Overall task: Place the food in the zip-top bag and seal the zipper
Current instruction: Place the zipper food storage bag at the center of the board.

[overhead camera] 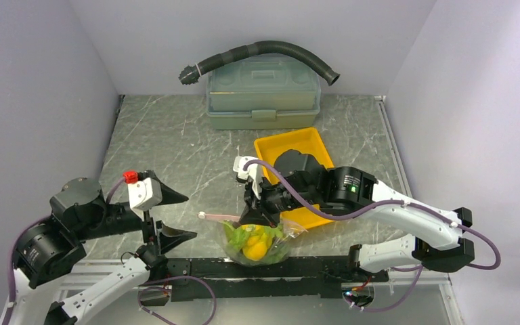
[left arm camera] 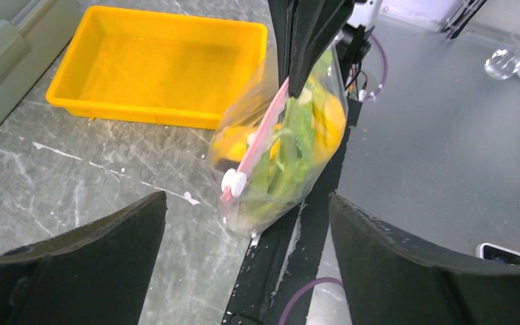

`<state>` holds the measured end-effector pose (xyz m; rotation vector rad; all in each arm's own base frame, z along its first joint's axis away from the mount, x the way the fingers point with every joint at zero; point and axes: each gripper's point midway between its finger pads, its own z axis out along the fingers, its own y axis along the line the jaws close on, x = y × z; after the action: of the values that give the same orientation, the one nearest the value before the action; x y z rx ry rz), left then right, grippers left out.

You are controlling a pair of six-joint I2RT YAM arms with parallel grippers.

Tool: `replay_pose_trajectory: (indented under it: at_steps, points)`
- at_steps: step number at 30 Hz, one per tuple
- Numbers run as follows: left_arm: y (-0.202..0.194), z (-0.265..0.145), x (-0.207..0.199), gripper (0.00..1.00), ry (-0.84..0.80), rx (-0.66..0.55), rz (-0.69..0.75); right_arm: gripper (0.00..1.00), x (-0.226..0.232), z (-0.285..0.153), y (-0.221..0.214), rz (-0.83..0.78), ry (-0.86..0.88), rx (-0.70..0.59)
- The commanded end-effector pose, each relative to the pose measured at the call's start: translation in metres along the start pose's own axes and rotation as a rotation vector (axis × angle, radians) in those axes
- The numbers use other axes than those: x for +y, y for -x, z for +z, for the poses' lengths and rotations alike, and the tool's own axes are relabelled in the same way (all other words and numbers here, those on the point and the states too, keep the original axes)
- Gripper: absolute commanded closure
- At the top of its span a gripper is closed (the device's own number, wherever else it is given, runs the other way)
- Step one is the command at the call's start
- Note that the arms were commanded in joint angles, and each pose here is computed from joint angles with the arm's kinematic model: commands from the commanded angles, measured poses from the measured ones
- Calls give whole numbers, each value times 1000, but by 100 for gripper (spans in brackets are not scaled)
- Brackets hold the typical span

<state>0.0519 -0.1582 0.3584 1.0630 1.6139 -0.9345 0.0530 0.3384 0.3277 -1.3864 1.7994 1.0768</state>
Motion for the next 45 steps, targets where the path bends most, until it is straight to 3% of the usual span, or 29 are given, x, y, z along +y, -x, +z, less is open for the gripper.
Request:
replay_pose_trajectory:
  at_steps: [1, 14, 23, 38, 41, 45]
  points:
    - [22, 3, -3, 1, -39, -42, 45, 100, 19, -13, 49, -70, 79, -145]
    - [30, 26, -11, 0, -188, -12, 39, 100, 37, -1, 56, -108, 189, -124]
    - [11, 42, -19, 0, -322, 117, -49, 100, 37, 4, 66, -128, 195, -129]
    - [-9, 51, -15, 1, -322, 159, -87, 100, 29, -1, 87, -156, 129, -157]
    - [-11, 53, -12, 6, -309, 167, -91, 100, 27, -1, 89, -154, 117, -161]
    - [-13, 57, -6, 23, -284, 180, -95, 100, 27, -3, 93, -154, 108, -174]
